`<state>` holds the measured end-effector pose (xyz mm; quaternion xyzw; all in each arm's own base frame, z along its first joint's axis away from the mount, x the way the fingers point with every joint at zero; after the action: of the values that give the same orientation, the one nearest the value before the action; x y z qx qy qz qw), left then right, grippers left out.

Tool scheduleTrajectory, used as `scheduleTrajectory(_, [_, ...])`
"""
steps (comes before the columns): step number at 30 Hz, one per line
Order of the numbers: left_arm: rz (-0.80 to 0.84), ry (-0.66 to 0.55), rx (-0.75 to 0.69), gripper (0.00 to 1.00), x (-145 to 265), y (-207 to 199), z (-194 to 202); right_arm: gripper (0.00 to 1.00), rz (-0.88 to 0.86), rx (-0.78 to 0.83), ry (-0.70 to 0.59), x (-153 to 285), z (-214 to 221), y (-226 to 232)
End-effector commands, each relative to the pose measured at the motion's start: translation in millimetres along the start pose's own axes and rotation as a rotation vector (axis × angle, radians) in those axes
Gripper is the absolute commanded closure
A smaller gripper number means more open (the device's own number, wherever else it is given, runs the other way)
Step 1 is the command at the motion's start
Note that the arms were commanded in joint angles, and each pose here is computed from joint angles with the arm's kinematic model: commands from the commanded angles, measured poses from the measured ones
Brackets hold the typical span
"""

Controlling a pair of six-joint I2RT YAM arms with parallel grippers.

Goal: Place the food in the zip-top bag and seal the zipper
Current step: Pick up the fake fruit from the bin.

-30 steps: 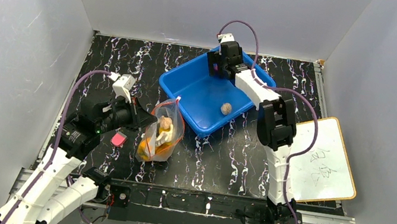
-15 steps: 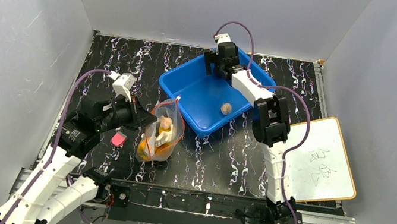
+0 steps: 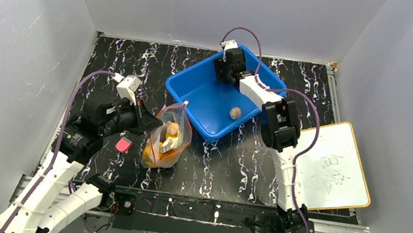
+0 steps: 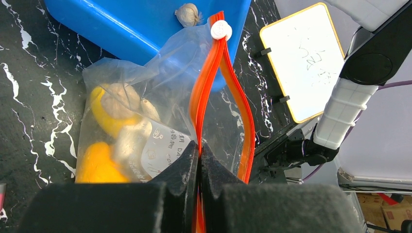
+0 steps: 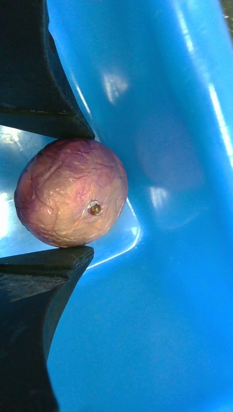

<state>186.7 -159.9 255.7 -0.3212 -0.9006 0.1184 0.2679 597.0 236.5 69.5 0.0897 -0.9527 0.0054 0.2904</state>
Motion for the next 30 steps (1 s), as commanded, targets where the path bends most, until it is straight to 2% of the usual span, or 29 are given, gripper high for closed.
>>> scheduleTrajectory(1, [0.018, -0.029, -0.019, 1.00, 7, -7, -11, 0.43, -0.007, -0.010, -0.092, 29, -41, -1])
scheduleTrajectory(14, [-0.008, -0.041, -0.018, 1.00, 5, -2, -12, 0.50, -0.046, -0.158, -0.062, 114, -41, -4])
scheduleTrajectory(17, [-0.011, -0.053, -0.001, 1.00, 6, -3, -15, 0.51, -0.103, -0.186, -0.029, 141, -41, 2])
scheduleTrajectory(30, [-0.046, -0.050, 0.011, 1.00, 8, 1, -14, 0.53, -0.343, -0.251, -0.029, 255, -56, 36])
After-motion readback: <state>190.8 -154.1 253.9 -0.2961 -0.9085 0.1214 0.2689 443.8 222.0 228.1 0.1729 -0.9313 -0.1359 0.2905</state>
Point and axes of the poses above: each gripper's point midway between its finger pads, its own x axis back along the fingers, its own y axis along the line the jaws close on, z = x × y, the point moved 1 cm from there along x, back along the fingers, and after that the axes turned 14 degrees about -x, right-handed, at the moved point
